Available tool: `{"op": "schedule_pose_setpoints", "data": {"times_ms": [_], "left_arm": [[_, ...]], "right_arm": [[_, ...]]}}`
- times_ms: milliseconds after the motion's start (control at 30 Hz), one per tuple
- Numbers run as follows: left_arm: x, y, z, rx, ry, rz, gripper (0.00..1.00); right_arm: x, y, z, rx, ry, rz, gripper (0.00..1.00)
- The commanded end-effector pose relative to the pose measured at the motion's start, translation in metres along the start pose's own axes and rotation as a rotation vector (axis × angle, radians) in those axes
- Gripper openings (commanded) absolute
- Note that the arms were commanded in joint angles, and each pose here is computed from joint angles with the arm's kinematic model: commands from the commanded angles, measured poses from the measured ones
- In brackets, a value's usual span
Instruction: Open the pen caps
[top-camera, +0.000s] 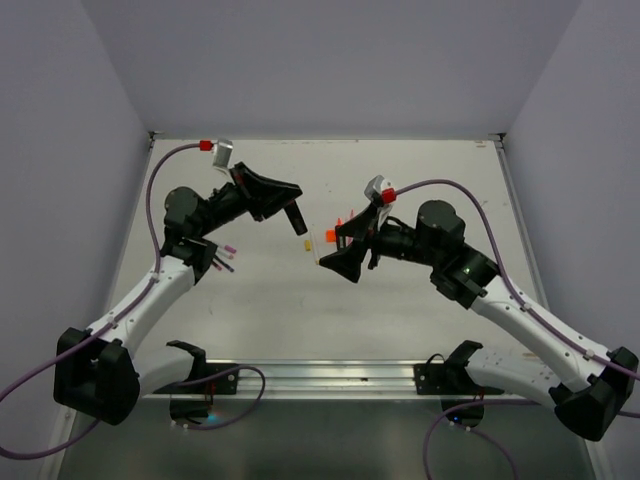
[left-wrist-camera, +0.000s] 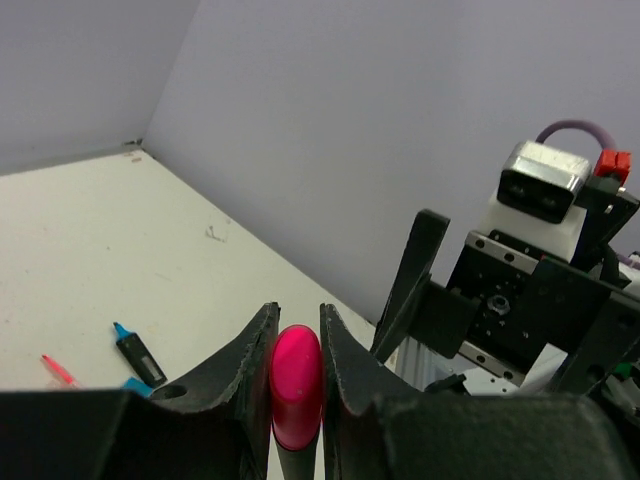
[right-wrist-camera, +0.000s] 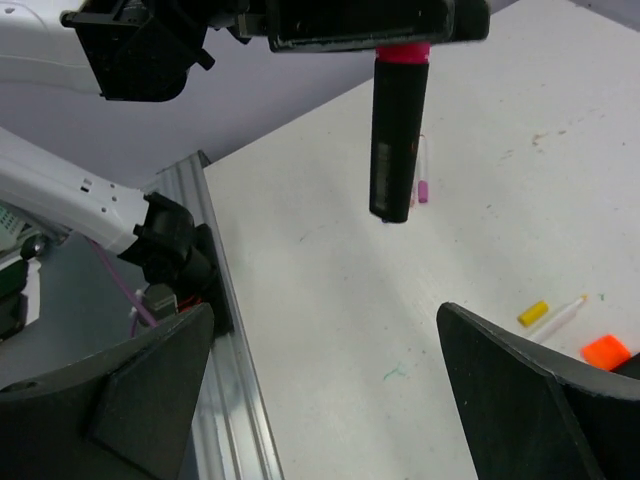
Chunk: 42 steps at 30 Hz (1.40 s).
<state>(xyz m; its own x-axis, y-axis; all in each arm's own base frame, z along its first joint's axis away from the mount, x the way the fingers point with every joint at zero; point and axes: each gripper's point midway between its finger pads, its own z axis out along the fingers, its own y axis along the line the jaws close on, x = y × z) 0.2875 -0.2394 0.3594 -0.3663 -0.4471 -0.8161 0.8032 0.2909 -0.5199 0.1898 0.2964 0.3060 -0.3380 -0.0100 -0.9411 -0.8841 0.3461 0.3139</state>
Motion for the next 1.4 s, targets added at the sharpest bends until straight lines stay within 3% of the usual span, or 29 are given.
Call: {"op": "schedule_pose_setpoints", "data": {"times_ms": [0, 367, 633, 1033, 1200, 1367], "left_arm": [[0.017, -0.014, -0.008, 0.047, 0.089, -0.02, 0.0], [0.02, -0.037, -0.008, 0.122, 0.125, -0.014, 0.0], [0.017, -0.053, -0.007, 0.179, 0.109, 0.01, 0.0], [0.02, -0.06, -0.004, 0.233, 0.105, 0.004, 0.0], [0.022, -0.06, -0.003, 0.245, 0.106, 0.005, 0.0], [0.019, -0.059, 0.0, 0.25, 0.097, 0.019, 0.0]], "right_arm": [[-0.026, -0.004, -0.002, 0.037, -0.047, -0.08, 0.99], [-0.046, 0.024, 0.029, -0.19, -0.032, -0.047, 0.98], [-0.05, 0.023, 0.051, -0.256, -0.035, -0.005, 0.95], [-0.044, 0.022, 0.073, -0.344, -0.031, 0.039, 0.77], [-0.044, 0.023, 0.076, -0.367, -0.032, 0.042, 0.54], [-0.036, 0.022, 0.073, -0.381, -0.025, 0.068, 0.05]]}}
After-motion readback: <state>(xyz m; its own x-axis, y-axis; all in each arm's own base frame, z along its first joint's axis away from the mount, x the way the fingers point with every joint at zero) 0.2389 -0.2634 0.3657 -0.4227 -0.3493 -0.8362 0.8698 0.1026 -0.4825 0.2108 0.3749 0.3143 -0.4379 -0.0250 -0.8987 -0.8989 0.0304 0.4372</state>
